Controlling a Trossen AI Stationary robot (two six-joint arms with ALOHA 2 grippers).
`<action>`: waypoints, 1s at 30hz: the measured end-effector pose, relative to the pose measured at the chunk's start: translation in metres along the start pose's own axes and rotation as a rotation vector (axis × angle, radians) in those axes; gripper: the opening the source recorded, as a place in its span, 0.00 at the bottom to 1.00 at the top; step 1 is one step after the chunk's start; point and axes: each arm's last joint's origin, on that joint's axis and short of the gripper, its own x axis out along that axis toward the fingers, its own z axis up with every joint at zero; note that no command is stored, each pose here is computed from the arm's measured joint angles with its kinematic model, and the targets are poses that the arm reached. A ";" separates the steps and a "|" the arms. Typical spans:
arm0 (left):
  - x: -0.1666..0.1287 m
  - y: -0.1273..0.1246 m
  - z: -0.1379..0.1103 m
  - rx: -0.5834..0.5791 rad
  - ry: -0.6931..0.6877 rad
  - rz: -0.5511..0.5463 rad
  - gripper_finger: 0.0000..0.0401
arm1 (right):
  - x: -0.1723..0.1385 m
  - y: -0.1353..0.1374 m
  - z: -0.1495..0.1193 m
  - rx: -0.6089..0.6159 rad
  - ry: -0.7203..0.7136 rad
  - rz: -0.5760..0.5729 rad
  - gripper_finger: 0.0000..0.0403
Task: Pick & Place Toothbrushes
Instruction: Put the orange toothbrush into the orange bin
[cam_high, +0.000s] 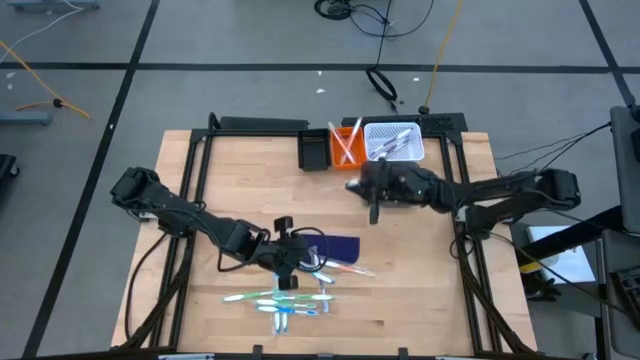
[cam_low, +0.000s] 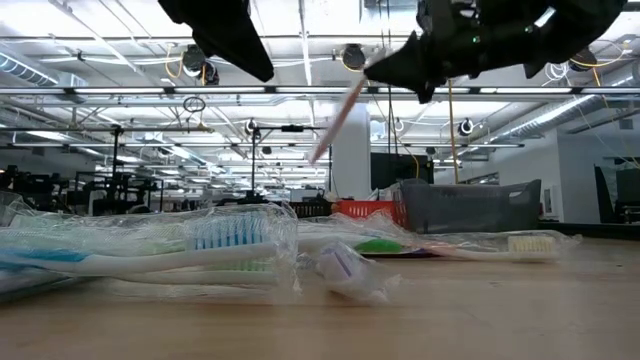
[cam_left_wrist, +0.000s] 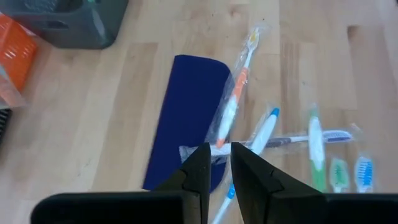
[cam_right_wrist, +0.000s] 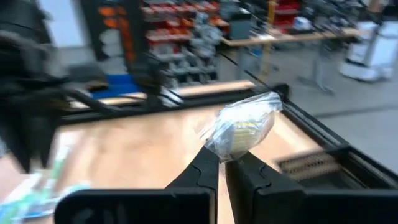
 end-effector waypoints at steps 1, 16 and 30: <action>0.000 0.001 0.001 0.012 -0.004 0.007 0.16 | -0.001 -0.007 0.000 0.005 0.014 -0.028 0.01; 0.008 0.021 0.011 0.047 -0.047 0.061 0.16 | 0.001 -0.088 0.050 0.055 0.203 -0.316 0.01; 0.011 0.030 0.017 0.057 -0.078 0.076 0.16 | 0.016 -0.164 0.065 0.272 0.315 -0.245 0.01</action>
